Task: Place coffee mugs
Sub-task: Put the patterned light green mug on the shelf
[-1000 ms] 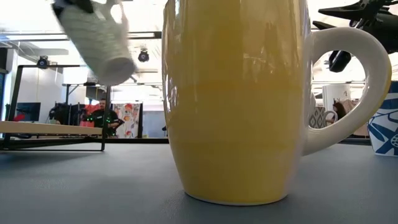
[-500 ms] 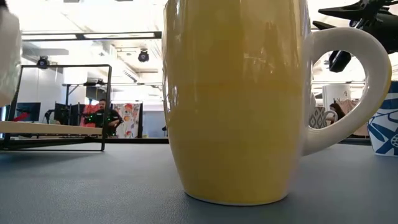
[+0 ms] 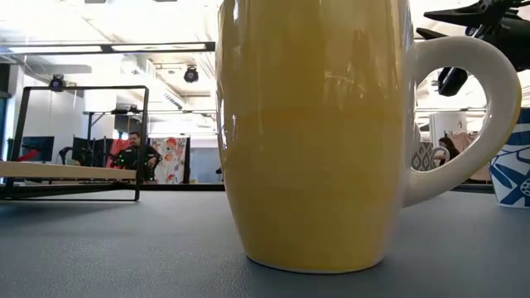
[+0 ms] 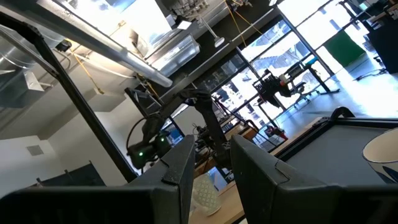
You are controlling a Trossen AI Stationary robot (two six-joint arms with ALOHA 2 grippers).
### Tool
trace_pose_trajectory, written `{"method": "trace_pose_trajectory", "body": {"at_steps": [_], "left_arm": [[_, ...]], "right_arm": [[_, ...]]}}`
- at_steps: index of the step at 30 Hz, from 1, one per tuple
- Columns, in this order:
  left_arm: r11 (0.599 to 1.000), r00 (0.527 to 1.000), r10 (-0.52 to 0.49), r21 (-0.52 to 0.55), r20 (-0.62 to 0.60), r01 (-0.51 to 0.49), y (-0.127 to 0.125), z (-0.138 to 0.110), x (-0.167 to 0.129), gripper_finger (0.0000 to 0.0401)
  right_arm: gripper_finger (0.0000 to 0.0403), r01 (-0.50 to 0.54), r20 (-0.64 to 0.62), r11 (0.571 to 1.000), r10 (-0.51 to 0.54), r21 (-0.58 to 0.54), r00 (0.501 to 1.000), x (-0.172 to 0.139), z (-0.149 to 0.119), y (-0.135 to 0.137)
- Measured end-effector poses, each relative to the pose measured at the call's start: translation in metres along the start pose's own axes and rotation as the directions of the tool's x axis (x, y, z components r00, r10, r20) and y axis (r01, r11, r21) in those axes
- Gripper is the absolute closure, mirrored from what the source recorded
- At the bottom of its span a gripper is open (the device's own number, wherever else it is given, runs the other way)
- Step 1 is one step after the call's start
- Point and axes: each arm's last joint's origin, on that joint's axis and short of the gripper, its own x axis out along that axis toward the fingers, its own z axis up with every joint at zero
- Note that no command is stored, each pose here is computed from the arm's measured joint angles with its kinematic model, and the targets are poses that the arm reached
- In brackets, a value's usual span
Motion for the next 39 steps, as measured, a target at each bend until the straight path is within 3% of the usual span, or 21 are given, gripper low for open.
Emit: {"method": "trace_pose_trajectory", "body": {"at_steps": [6, 12, 22, 28, 39], "left_arm": [[0.969, 0.999, -0.017, 0.245, -0.039, 0.026, -0.024, -0.022, -0.002, 0.0389], [0.921, 1.000, -0.006, 0.389, -0.022, 0.014, -0.051, -0.041, -0.013, 0.0390], [0.908, 0.999, 0.047, 0.418, -0.010, -0.039, -0.084, -0.051, -0.012, 0.0387], [0.905, 1.000, 0.004, 0.426, -0.021, 0.006, -0.107, -0.054, -0.017, 0.0390], [0.819, 0.999, 0.038, 0.574, -0.036, -0.010, -0.116, -0.082, -0.010, 0.0388]], "right_arm": [[0.0310, 0.000, 0.000, 1.000, 0.000, 0.000, 1.000, 0.000, 0.000, 0.000], [0.0310, 0.000, 0.000, 1.000, 0.000, 0.000, 1.000, 0.000, 0.000, 0.000], [0.0310, -0.001, 0.000, 1.000, 0.001, 0.000, 1.000, 0.000, 0.000, 0.000], [0.0310, 0.000, 0.000, 1.000, 0.000, 0.000, 1.000, 0.000, 0.000, 0.000], [0.0310, 0.000, 0.000, 1.000, 0.000, 0.000, 1.000, 0.000, 0.000, 0.000]]}}
